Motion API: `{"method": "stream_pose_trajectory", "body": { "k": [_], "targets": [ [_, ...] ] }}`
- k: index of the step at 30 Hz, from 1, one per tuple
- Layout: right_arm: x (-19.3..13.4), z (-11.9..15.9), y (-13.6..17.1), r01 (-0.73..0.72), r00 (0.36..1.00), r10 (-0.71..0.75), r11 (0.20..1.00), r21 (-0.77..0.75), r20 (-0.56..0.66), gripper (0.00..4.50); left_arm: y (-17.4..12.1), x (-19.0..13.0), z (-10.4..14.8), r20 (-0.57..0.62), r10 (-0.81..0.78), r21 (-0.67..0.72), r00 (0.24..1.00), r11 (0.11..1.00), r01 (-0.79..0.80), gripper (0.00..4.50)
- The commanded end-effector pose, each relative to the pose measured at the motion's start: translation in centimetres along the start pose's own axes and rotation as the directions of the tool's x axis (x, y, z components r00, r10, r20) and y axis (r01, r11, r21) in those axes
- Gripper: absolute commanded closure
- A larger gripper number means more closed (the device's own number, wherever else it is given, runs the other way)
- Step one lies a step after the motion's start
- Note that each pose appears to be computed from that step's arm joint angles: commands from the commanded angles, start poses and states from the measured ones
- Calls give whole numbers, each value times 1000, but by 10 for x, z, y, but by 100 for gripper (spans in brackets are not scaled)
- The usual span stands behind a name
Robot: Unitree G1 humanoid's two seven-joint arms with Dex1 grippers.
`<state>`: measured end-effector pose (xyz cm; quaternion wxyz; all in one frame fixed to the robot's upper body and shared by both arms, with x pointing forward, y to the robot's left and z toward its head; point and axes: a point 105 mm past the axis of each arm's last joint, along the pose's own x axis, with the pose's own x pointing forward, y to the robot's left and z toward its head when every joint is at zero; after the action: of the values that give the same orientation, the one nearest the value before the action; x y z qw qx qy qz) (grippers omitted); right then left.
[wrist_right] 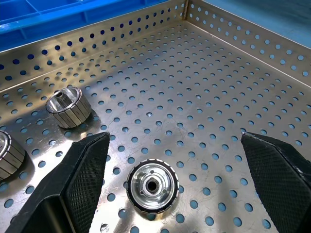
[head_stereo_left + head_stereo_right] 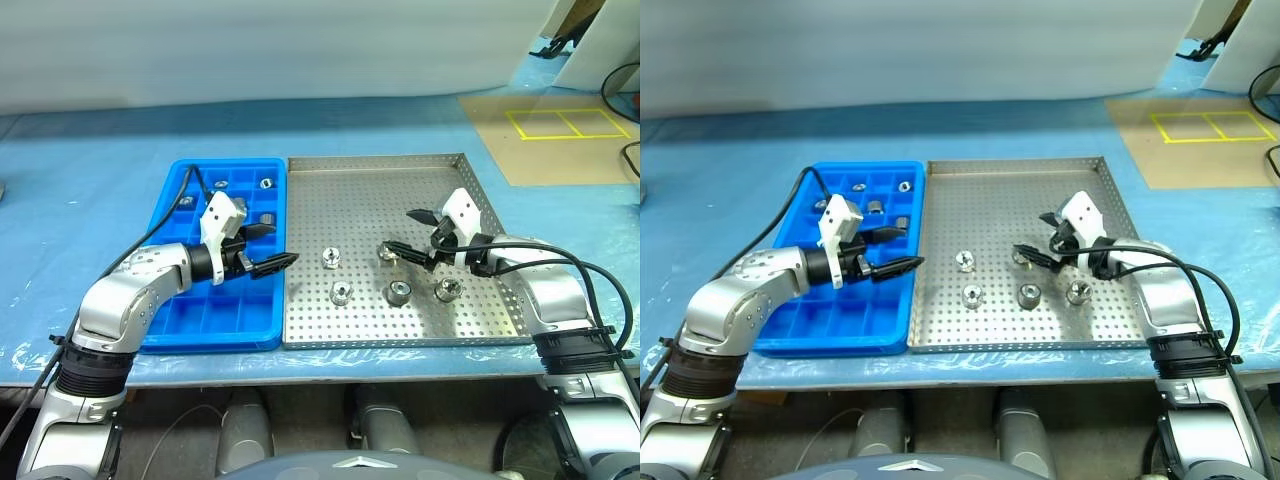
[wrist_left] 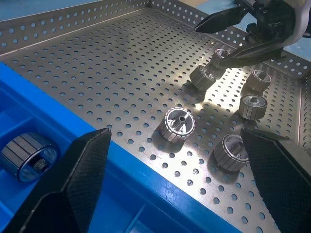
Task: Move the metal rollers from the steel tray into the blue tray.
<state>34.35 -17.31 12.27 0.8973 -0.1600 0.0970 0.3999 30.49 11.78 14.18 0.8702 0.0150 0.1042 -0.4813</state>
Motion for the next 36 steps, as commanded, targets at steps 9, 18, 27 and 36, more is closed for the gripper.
{"method": "stream_pose_trajectory", "body": {
  "k": [9, 18, 27, 36],
  "targets": [
    [-2, 13, 0, 8, 999, -7, 999, -43, 41, 0, -5, 1, 13, 29, -17, 56, 999, 998, 16, 1],
    [-2, 11, -2, 11, 999, -9, 999, -39, 40, 0, -4, 0, 14, 29, -16, 55, 999, 998, 14, 1],
    [-2, 11, -1, 14, 999, -12, 999, -37, 42, 0, -5, 6, 20, 30, -34, 64, 999, 997, 32, 1],
    [-6, 1, -2, 57, 998, -56, 998, -19, 42, 0, -7, 57, 57, -39, -145, 198, 989, 969, 150, 1]
  ]
}}
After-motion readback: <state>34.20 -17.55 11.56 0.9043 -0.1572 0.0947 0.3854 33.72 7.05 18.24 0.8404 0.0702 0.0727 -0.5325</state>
